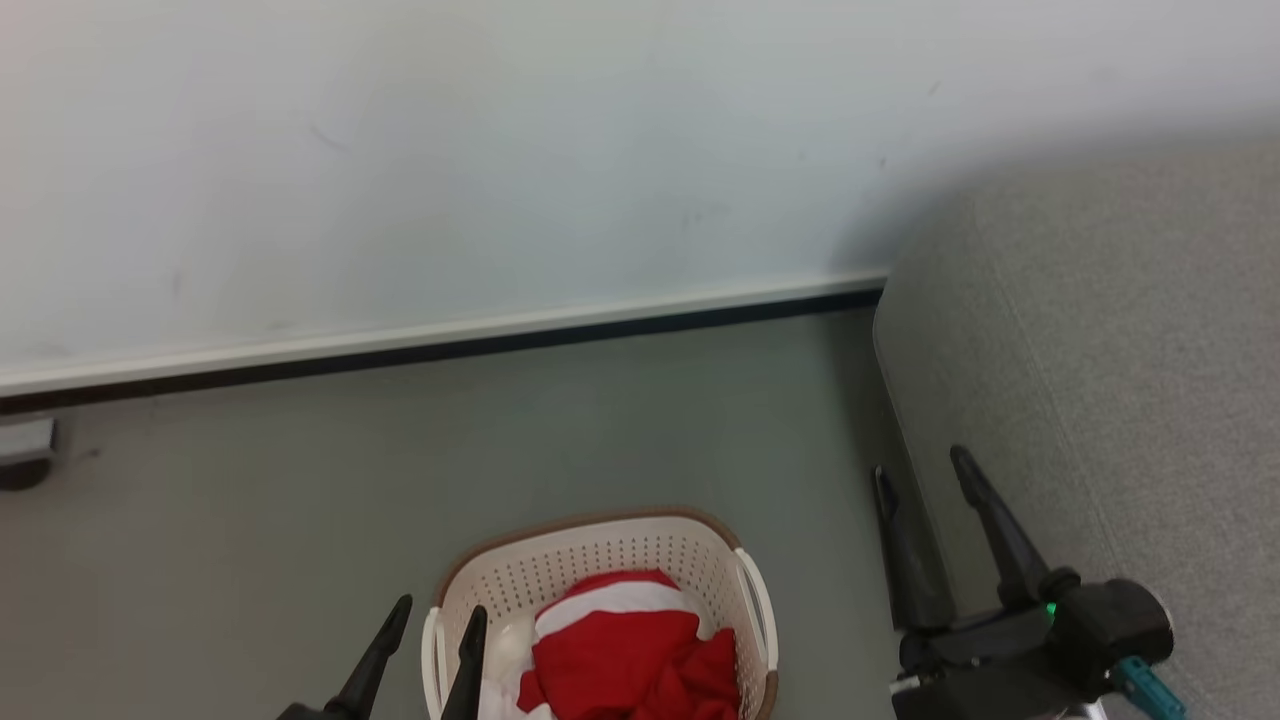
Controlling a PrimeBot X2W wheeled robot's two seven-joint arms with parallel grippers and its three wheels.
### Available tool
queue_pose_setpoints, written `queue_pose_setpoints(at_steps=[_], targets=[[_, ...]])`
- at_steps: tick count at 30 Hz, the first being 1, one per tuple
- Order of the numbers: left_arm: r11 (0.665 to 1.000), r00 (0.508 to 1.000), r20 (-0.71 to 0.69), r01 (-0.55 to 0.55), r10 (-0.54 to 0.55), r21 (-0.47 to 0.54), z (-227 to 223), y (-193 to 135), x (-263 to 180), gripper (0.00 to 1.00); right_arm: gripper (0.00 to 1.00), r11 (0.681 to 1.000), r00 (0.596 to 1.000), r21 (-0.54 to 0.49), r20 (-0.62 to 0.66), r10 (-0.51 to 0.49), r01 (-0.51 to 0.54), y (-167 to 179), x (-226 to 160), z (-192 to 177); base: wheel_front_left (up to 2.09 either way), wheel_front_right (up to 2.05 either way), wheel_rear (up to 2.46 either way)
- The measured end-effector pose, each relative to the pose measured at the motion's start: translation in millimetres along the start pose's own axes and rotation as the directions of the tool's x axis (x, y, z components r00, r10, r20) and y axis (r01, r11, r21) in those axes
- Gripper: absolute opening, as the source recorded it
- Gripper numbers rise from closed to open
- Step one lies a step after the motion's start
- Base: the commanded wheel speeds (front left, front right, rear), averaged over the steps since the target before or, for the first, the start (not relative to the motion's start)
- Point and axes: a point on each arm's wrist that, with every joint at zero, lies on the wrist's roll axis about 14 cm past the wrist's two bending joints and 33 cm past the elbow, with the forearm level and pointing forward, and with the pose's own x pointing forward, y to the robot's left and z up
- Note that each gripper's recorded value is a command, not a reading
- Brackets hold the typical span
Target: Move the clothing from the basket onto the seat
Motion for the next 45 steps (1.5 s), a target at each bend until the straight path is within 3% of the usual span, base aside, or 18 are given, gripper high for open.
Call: queue_pose_setpoints(at_steps=[8, 17, 28, 37, 45], targets=[[0.997, 0.988, -0.129, 0.078, -0.08, -0.018, -51.8, -11.1, 32.6, 1.0, 1.0, 1.0, 1.0, -0.026, 0.02, -0.006, 0.007, -17.3, 27.9, -2.5, 0.0, 0.0, 0.0], [0.974, 0.939, -0.268, 0.227, -0.216, 0.013, -114.2, -26.2, 67.4, 1.0, 1.0, 0.999, 0.999, -0.036, 0.027, -0.03, 0.031, -37.9, 53.3, -14.5, 0.0, 0.0, 0.0], [0.887, 0.807, -0.442, 0.458, -0.392, 0.05, -204.2, -47.9, 93.8, 1.0, 1.0, 0.997, 0.998, -0.038, 0.002, -0.06, 0.06, -61.0, 79.6, -46.8, 0.0, 0.0, 0.0], [0.84, 0.71, -0.563, 0.54, -0.423, 0.051, -275.1, -44.8, 106.3, 1.0, 1.0, 0.996, 0.996, -0.034, -0.043, -0.084, 0.083, -74.8, 86.7, -78.3, 0.0, 0.0, 0.0], [0.818, 0.634, -0.647, 0.575, -0.423, 0.028, -339.4, -40.3, 117.8, 1.0, 1.0, 0.996, 0.996, -0.051, -0.048, -0.069, 0.067, -81.6, 98.9, -99.4, 0.0, 0.0, 0.0]])
